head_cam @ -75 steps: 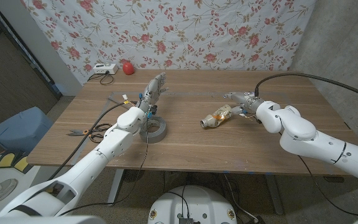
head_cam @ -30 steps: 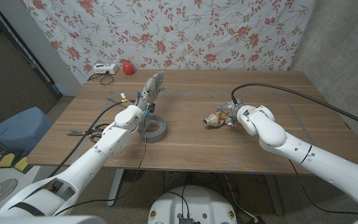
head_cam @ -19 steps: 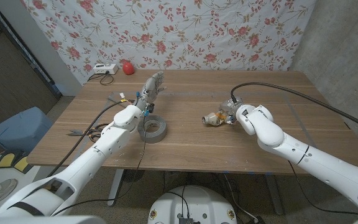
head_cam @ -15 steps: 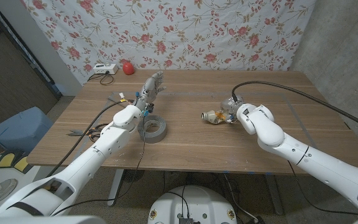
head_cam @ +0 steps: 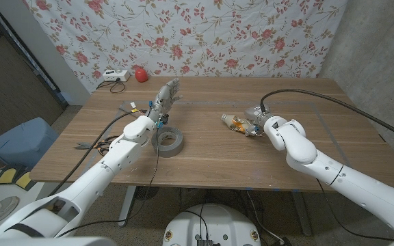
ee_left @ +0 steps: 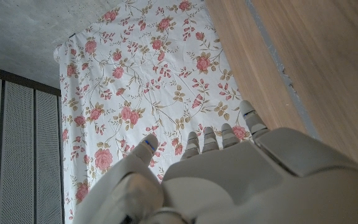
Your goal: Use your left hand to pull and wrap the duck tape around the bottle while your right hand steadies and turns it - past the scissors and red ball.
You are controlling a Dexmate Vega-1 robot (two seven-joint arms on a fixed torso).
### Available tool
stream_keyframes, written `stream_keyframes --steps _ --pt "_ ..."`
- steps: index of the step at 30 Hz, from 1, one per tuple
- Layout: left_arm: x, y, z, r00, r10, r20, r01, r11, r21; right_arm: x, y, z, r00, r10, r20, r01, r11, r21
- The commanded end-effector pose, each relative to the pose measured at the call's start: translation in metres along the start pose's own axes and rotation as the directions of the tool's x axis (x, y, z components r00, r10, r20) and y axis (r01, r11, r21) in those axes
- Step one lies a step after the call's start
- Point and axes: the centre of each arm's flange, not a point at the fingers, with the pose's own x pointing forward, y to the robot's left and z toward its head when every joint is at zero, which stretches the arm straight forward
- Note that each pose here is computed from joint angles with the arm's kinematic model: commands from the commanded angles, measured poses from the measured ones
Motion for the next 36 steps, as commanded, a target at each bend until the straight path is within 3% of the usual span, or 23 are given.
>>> stream_keyframes --steps 1,9,16,22,36 --pt "-0.006 -0.001 0.002 1.0 -0.005 0.0 0.005 1.0 0.028 -0.005 -0.008 -0.002 0.996 -0.084 -0.005 0.084 0.996 0.016" --pt "-0.014 -0.003 0.008 1.0 0.013 -0.006 -0.012 0.992 0.128 -0.01 -0.02 -0.006 0.981 -0.192 -0.002 0.192 0.981 0.03" --pt "-0.027 -0.008 0.028 0.998 0.064 -0.007 -0.058 0.941 0.333 -0.019 -0.026 -0.009 0.946 -0.324 0.0 0.323 0.944 0.067" --pt "-0.043 -0.018 0.05 0.994 0.11 -0.007 -0.089 0.84 0.536 -0.025 -0.029 -0.012 0.917 -0.398 -0.02 0.398 0.913 0.094" --pt "-0.078 -0.047 0.078 0.988 0.147 -0.051 -0.047 0.595 0.803 -0.03 -0.027 -0.011 0.877 -0.48 -0.029 0.481 0.873 0.086"
